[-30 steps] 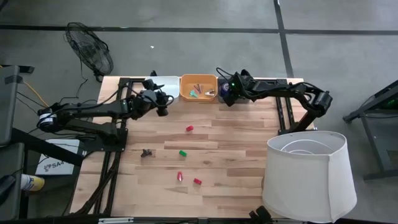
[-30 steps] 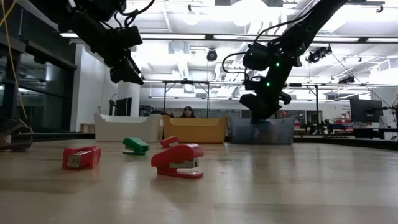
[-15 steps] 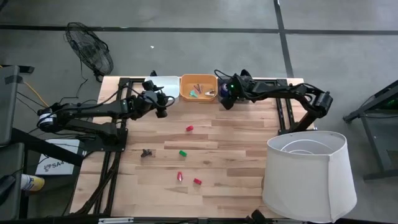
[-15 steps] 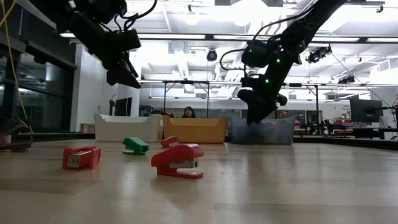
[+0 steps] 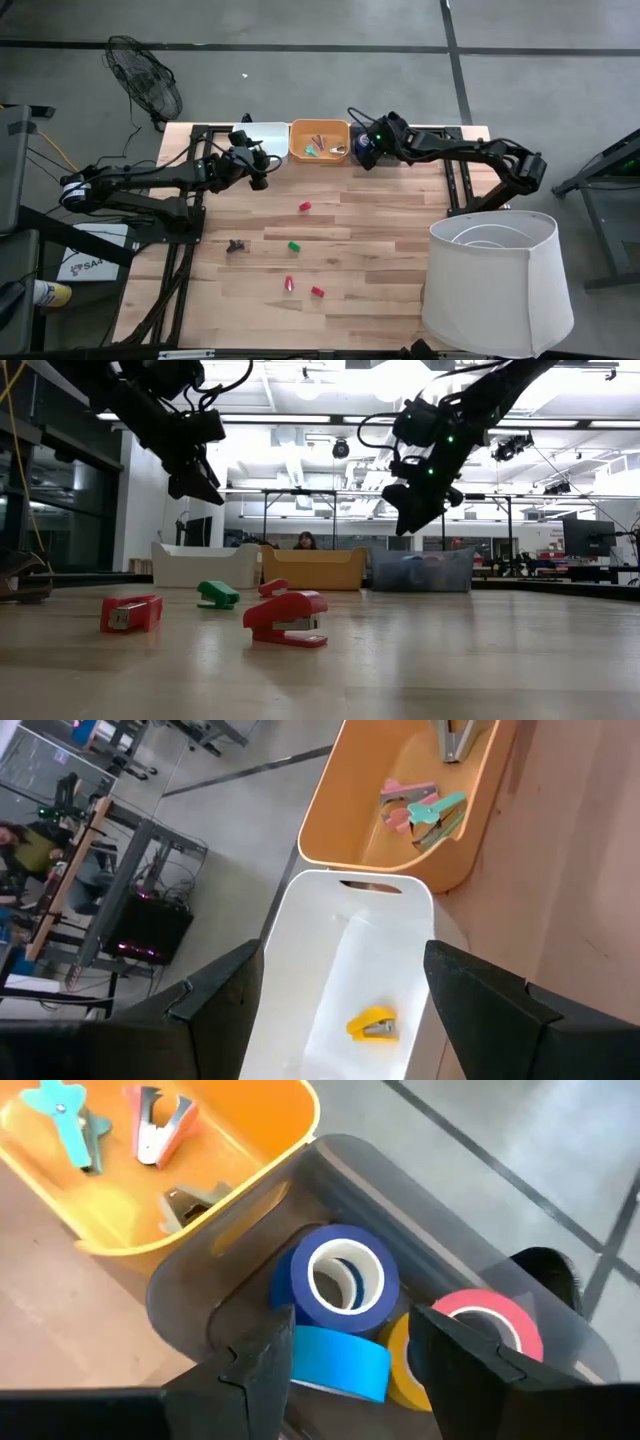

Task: Pick and place Stapler, Stapler remover, tape
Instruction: Put the black staple remover into the orange bin

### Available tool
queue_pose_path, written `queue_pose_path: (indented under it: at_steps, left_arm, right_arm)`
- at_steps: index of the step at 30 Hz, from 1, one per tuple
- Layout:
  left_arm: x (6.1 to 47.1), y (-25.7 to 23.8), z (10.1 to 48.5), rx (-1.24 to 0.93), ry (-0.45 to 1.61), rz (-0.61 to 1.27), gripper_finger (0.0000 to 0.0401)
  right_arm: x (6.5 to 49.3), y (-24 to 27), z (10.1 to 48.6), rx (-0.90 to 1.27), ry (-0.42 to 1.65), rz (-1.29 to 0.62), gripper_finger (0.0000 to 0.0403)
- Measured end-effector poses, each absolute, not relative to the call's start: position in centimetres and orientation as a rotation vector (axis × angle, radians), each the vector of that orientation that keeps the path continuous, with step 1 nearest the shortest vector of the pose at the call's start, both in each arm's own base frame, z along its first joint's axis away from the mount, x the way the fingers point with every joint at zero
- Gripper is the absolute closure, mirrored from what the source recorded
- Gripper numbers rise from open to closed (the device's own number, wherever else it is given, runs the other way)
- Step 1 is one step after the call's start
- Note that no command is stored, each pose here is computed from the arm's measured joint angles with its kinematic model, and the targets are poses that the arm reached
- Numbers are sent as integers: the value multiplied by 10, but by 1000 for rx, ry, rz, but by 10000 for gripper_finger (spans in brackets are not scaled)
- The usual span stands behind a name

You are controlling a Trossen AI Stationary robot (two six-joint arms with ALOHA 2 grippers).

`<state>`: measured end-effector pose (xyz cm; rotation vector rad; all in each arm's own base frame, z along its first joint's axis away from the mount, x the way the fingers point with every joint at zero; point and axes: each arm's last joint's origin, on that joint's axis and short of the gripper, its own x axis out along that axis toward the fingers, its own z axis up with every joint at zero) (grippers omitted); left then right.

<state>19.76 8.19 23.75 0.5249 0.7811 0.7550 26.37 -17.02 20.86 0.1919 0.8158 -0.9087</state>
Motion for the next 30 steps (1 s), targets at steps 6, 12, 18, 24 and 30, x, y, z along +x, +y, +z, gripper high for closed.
queue_pose_path:
  at_steps: [6, 12, 18, 24, 30]
  left_arm:
    - [198, 82, 237, 529, 784, 756, 129]
    - [197, 82, 237, 530, 798, 767, 129]
    - [195, 81, 234, 523, 828, 753, 129]
    - [195, 77, 228, 478, 843, 558, 129]
    - [196, 71, 223, 430, 839, 353, 129]
  right_arm:
    - [270, -176, 218, 115, 696, -965, 213]
    - [275, -175, 224, 40, 660, -963, 213]
    - [274, -175, 221, 30, 694, -938, 214]
    - [276, -173, 221, 35, 703, -847, 214]
    - [279, -168, 220, 3, 716, -788, 213]
